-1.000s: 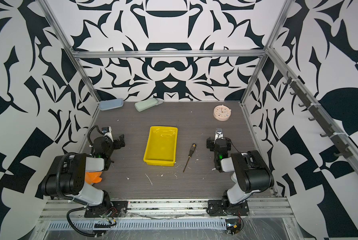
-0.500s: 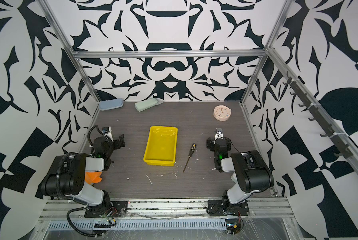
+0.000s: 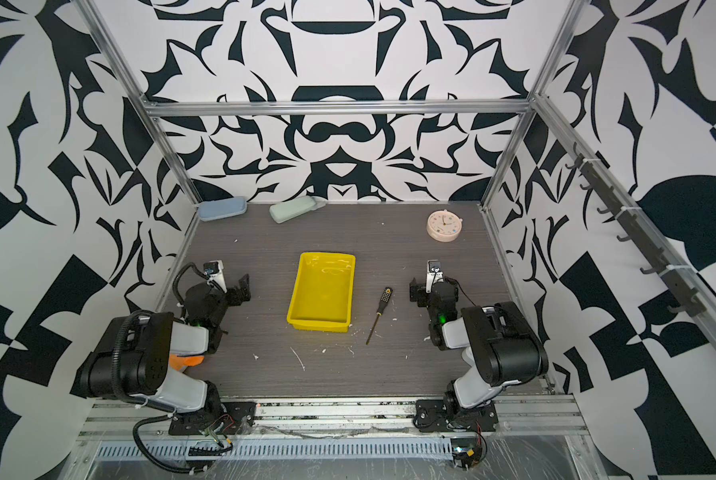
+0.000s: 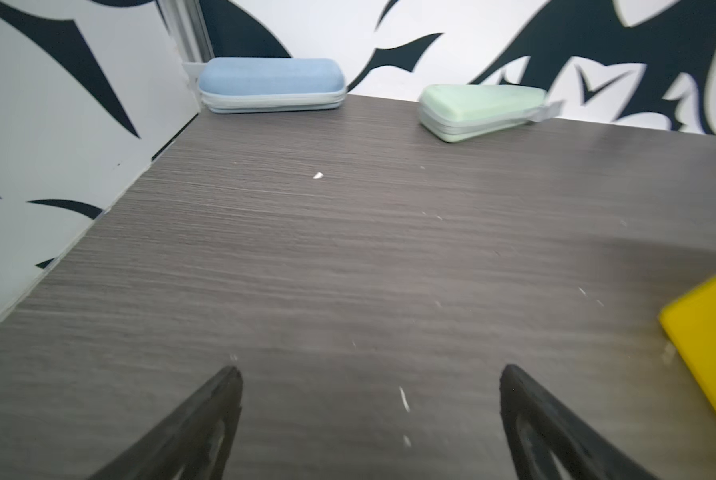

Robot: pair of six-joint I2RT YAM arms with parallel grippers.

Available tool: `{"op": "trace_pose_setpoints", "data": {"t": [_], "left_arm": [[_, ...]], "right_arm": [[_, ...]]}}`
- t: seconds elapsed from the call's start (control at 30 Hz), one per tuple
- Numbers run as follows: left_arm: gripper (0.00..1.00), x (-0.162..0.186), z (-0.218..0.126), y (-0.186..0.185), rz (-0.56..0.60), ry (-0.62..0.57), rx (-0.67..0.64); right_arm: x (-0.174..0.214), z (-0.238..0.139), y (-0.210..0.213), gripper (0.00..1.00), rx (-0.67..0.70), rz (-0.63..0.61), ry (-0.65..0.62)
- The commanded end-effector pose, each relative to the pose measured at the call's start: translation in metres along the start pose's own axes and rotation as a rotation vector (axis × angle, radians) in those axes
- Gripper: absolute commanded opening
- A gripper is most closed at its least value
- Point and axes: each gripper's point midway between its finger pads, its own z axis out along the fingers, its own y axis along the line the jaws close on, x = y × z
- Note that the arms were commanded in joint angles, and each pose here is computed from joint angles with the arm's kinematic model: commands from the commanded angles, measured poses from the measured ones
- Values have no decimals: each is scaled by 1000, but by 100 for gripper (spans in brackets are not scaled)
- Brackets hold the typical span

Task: Put the screwdriver in the bin
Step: 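Reach the right gripper over the screwdriver handle while the left arm nears the bin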

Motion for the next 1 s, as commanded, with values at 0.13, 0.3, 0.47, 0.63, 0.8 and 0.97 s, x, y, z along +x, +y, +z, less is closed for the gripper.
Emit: {"op": "trace_pose_setpoints", "data": {"t": [0.13,0.3,0.47,0.63,0.8,0.97], "left_arm": [[99,-35,-6,-31,97,-42,106],[99,-47,8,-37,-2,131,129],[99,-86,1,-57,-144,141,131],[99,-150,-14,-164,-369,7,509],[99,-116,-37,-246,-121,279,803],[99,-89,-49,-251,-86,265,843]], "right_arm": [[-39,-20,2,100,-30,6,-189],[-64,-36,-26,100,109,69,-125],[-100,-64,-35,100,131,133,-22],[-101,-100,-67,100,297,320,-35],[-72,-138,-98,100,513,568,6],[-61,-125,-66,100,309,589,40]]}}
